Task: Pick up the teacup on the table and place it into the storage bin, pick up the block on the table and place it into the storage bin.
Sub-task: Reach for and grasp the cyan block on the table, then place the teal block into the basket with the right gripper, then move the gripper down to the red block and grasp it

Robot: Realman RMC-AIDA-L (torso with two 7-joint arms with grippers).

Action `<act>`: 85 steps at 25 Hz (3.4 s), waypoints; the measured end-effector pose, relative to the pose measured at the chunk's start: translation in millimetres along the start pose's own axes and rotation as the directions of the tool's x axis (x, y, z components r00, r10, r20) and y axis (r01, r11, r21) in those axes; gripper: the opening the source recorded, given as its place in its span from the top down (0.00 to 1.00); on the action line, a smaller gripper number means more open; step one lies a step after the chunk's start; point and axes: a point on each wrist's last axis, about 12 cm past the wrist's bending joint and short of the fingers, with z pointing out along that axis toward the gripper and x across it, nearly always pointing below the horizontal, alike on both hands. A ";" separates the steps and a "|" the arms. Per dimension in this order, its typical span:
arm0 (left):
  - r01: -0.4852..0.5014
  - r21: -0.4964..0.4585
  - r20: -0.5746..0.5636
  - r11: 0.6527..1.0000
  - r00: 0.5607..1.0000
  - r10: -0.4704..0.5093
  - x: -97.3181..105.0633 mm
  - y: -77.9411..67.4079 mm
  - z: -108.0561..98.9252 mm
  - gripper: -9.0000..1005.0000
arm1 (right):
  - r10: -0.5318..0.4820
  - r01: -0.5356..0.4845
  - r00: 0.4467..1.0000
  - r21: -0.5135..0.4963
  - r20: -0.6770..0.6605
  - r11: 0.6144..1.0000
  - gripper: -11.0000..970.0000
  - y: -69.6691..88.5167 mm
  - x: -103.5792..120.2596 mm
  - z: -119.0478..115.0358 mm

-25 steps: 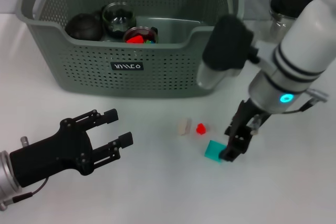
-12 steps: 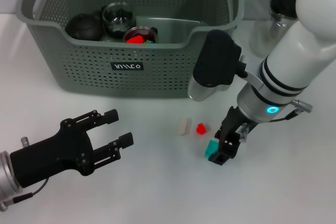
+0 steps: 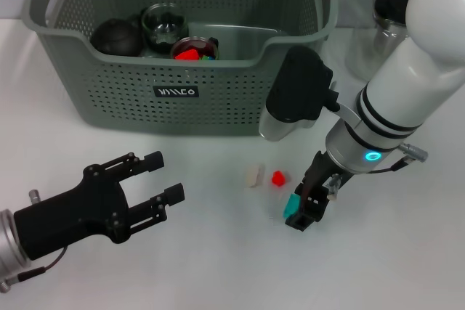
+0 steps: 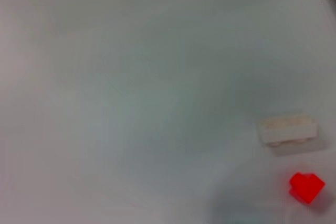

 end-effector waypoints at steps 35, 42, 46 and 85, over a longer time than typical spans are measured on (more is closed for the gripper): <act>0.007 -0.009 -0.002 1.000 1.000 -0.007 0.9 0.8 -0.8 0.34 | 0.073 -0.082 0.880 0.000 0.469 0.997 0.57 -0.9 21.5 -147.9; 0.005 -0.005 0.000 1.000 1.000 -0.005 -0.4 1.6 0.5 0.34 | 0.038 -0.080 0.619 0.015 0.784 0.997 0.57 -10.7 16.0 -198.2; 0.003 -0.006 0.004 1.000 1.000 -0.003 -0.9 1.8 0.8 0.34 | 0.013 -0.164 0.567 0.097 0.824 0.982 0.57 -30.8 -10.4 -188.3; -0.004 -0.015 0.009 1.000 1.000 0.004 -1.9 3.2 0.5 0.34 | -0.005 -0.003 0.864 0.014 0.504 1.000 0.05 11.4 51.4 -178.8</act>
